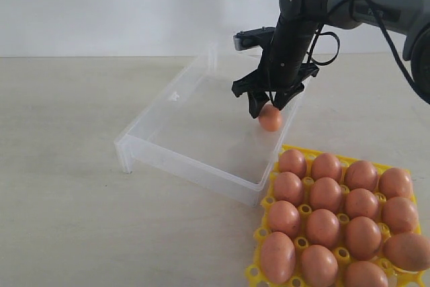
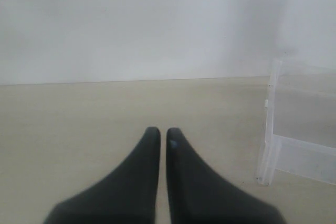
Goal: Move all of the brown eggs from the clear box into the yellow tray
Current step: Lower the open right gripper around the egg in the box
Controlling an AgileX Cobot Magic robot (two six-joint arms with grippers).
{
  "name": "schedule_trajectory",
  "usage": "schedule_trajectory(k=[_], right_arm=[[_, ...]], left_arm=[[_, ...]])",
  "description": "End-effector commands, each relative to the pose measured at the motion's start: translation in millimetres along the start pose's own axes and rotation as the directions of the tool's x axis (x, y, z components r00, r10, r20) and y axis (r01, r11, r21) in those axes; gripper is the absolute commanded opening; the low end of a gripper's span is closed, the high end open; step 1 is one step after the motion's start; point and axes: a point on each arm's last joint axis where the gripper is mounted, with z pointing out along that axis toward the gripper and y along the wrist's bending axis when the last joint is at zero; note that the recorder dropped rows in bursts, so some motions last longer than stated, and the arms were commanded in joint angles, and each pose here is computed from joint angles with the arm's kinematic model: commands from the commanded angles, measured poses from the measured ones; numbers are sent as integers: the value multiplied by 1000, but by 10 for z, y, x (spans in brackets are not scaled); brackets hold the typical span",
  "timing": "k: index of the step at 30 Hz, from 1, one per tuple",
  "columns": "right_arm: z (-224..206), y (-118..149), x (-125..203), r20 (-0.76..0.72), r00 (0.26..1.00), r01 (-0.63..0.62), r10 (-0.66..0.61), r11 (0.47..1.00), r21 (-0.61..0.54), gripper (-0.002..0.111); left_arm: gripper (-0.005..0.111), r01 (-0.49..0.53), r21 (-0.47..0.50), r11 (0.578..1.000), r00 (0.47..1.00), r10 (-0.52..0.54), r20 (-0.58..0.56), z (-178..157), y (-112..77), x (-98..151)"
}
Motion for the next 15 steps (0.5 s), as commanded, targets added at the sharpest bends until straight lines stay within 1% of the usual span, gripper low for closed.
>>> schedule_trajectory(k=[1, 9, 15], right_arm=[[-6, 11, -6, 5, 1000, 3, -3, 1000, -2, 51], [-6, 12, 12, -15, 999, -47, 47, 999, -2, 51], [-6, 12, 10, -13, 999, -47, 47, 999, -1, 51]], left_arm=[[4, -2, 2, 1000, 1000, 2, 2, 0, -1, 10], [4, -2, 2, 1000, 1000, 2, 2, 0, -1, 10], [4, -2, 2, 1000, 1000, 2, 2, 0, -1, 10]])
